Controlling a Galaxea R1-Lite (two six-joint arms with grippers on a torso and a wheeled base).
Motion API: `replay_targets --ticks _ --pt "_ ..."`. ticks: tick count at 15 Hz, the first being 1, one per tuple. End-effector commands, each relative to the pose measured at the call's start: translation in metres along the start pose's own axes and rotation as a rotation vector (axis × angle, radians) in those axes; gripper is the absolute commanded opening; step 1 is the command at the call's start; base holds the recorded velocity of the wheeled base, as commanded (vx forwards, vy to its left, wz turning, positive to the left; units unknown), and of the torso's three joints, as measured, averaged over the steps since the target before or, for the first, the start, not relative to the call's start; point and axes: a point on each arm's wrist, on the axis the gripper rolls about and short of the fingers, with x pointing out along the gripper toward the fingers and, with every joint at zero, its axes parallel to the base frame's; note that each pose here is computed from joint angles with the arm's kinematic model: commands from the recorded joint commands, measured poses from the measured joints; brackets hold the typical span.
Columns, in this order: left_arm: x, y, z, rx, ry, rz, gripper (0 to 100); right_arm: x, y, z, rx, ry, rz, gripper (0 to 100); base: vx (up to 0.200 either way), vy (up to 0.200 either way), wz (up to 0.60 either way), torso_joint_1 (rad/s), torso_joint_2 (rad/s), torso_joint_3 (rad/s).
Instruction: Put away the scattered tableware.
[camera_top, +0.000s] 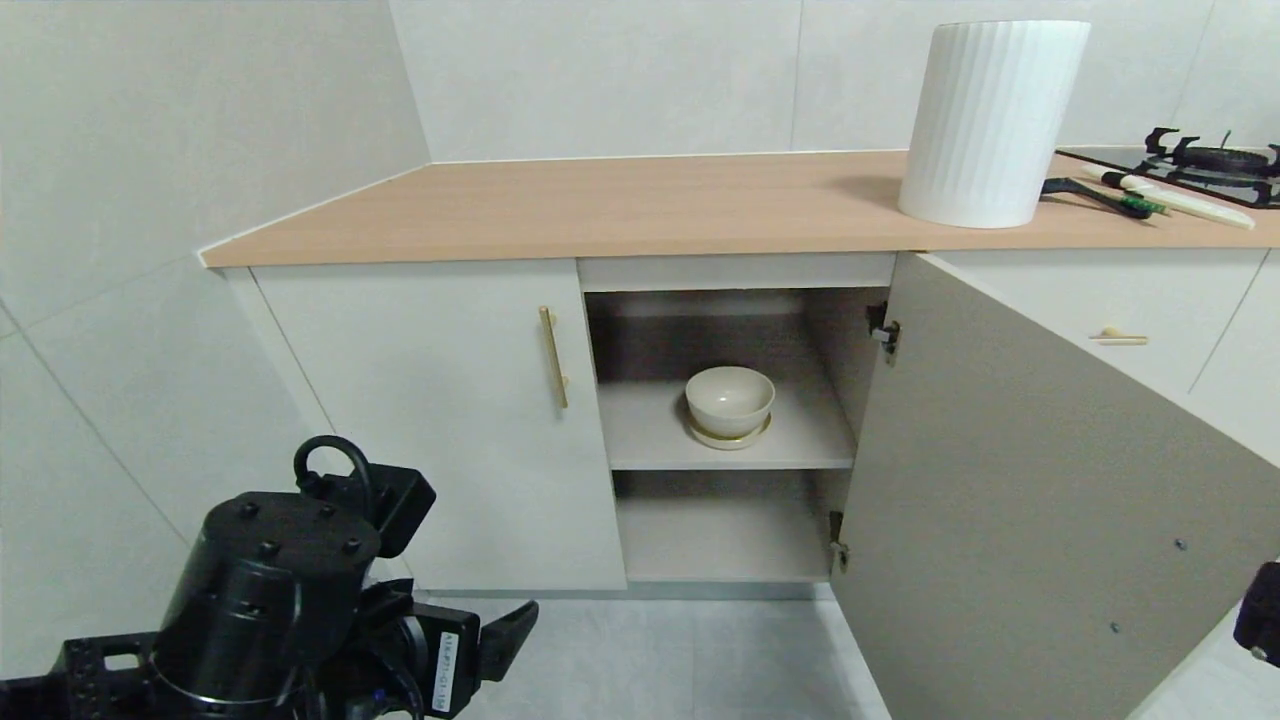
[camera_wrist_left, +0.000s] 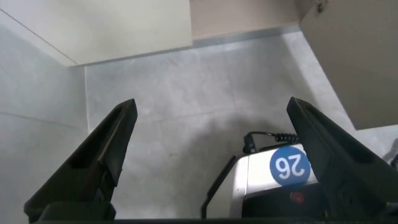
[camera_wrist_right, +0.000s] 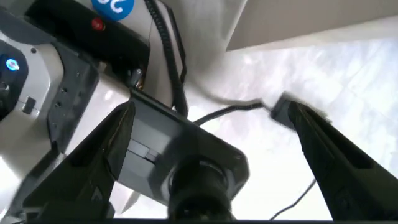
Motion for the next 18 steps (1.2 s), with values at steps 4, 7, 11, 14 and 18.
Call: replay_targets --ticks 4,7,11,14,18 --pt "0.0 0.0 -0.001 0.001 0.002 0.002 100 -0.023 -0.006 -0.012 0.009 -0.091 -0.084 100 0.0 0.0 0.0 0.0 0.0 0.0" --pt "0.0 0.0 -0.001 0.001 0.003 0.001 100 -0.024 -0.015 -0.007 0.101 -0.09 -0.181 100 0.0 0.0 0.0 0.0 0.0 0.0" --pt "0.001 0.0 -0.001 0.002 0.005 0.002 100 -0.023 -0.033 0.002 0.247 -0.052 -0.273 100 0.0 0.0 0.0 0.0 0.0 0.0" --pt "0.003 -0.001 -0.002 0.004 0.016 0.004 100 -0.024 -0.052 0.004 0.331 -0.013 -0.366 100 0.0 0.0 0.0 0.0 0.0 0.0" --pt "0.003 -0.001 -0.002 0.004 0.016 0.004 100 -0.017 -0.077 0.009 0.435 0.013 -0.444 100 0.0 0.0 0.0 0.0 0.0 0.0"
